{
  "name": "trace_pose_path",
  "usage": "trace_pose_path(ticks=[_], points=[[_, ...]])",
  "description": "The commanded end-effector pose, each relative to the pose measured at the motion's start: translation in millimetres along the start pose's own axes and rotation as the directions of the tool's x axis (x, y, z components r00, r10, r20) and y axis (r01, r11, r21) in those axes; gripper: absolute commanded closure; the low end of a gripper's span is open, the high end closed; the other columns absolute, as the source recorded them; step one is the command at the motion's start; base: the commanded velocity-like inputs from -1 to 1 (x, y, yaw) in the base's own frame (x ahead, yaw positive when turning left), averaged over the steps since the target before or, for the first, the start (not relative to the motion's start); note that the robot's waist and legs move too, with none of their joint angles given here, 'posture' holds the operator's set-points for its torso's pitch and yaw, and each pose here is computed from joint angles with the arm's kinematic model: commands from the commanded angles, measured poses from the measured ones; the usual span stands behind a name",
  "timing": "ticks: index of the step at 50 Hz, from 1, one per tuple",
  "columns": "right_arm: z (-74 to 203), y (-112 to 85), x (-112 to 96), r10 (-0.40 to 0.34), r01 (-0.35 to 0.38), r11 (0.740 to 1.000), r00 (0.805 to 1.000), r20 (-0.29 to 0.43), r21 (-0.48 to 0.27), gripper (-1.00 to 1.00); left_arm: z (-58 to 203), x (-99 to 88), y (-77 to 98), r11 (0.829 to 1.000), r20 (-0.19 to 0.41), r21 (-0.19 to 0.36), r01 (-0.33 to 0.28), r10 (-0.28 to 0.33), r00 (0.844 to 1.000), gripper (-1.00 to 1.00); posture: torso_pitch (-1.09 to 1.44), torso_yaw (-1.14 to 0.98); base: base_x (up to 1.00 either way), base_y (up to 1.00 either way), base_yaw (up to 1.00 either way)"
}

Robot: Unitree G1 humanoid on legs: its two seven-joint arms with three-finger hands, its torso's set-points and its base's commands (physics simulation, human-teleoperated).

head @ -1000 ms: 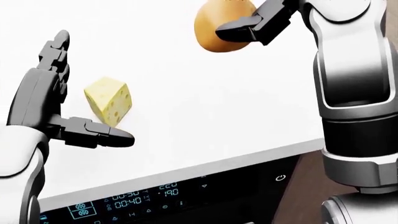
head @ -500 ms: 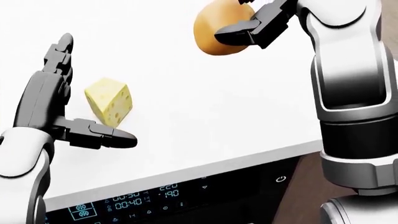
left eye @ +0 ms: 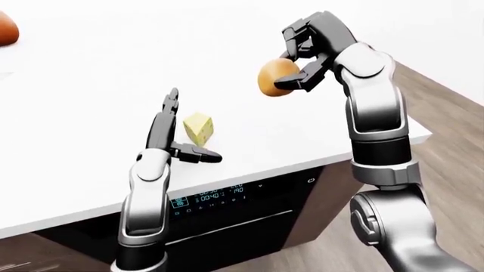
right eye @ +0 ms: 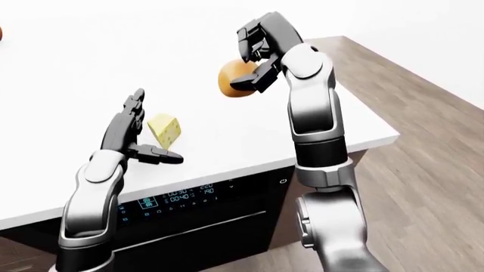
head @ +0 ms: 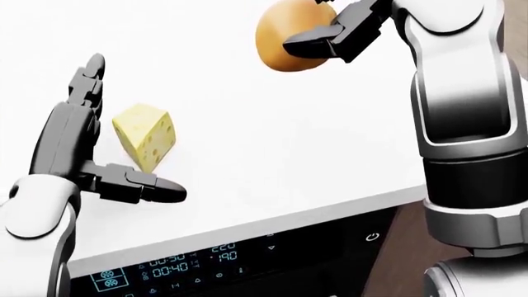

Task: Place the bread and cheese on the cutting board.

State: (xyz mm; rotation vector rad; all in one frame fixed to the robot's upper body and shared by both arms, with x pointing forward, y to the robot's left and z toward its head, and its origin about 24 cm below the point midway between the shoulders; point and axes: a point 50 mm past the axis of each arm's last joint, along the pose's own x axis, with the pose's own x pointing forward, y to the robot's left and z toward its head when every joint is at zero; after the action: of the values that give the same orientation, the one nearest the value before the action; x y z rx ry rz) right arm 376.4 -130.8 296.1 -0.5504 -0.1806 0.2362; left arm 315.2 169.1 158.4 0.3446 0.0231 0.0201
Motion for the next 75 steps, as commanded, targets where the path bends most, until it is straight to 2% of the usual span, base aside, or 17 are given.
trace_pose_path(ticks=[1, 17, 29, 47, 50, 63, 75], points=[[21.2, -9.6, -4.0, -0.042, 0.044, 0.999, 0.995, 0.086, -0.024, 1.00, 18.7, -1.9, 5.3, 1.000, 0.091, 0.010, -0.028, 0.027, 0.995, -1.00, 0.00, 0.00, 0.00, 0.00, 0.00], [19.2, -8.4, -4.2, -0.040, 0.042, 0.999, 0.996, 0.080, -0.024, 1.00, 18.5, -1.5, 5.9, 0.999, 0.090, 0.012, -0.032, 0.031, 0.995, -1.00, 0.00, 0.00, 0.00, 0.00, 0.00], [18.9, -8.0, -4.1, -0.040, 0.042, 0.999, 0.996, 0.080, -0.025, 1.00, 17.0, -0.6, 5.7, 0.999, 0.089, 0.014, -0.035, 0.033, 0.995, -0.80, 0.00, 0.00, 0.00, 0.00, 0.00], [18.4, -8.4, -4.0, -0.041, 0.043, 0.999, 0.996, 0.081, -0.025, 1.00, 12.0, 3.1, 4.7, 0.999, 0.082, 0.018, -0.035, 0.034, 0.996, -0.69, 0.00, 0.00, 0.00, 0.00, 0.00], [19.2, -8.2, -3.9, -0.041, 0.043, 0.999, 0.996, 0.082, -0.025, 1.00, 12.0, 3.5, 4.8, 0.999, 0.083, 0.018, -0.035, 0.034, 0.996, -0.52, 0.00, 0.00, 0.00, 0.00, 0.00], [18.8, -7.9, -3.6, -0.041, 0.043, 0.999, 0.996, 0.082, -0.025, 1.00, 13.0, 2.3, 4.7, 0.999, 0.085, 0.020, -0.035, 0.033, 0.996, -0.47, 0.00, 0.00, 0.00, 0.00, 0.00], [18.2, -7.5, -3.8, -0.042, 0.044, 0.999, 0.996, 0.083, -0.023, 1.00, 11.2, 3.6, 4.1, 0.999, 0.086, 0.024, -0.035, 0.033, 0.996, -0.12, 0.00, 0.00, 0.00, 0.00, 0.00]])
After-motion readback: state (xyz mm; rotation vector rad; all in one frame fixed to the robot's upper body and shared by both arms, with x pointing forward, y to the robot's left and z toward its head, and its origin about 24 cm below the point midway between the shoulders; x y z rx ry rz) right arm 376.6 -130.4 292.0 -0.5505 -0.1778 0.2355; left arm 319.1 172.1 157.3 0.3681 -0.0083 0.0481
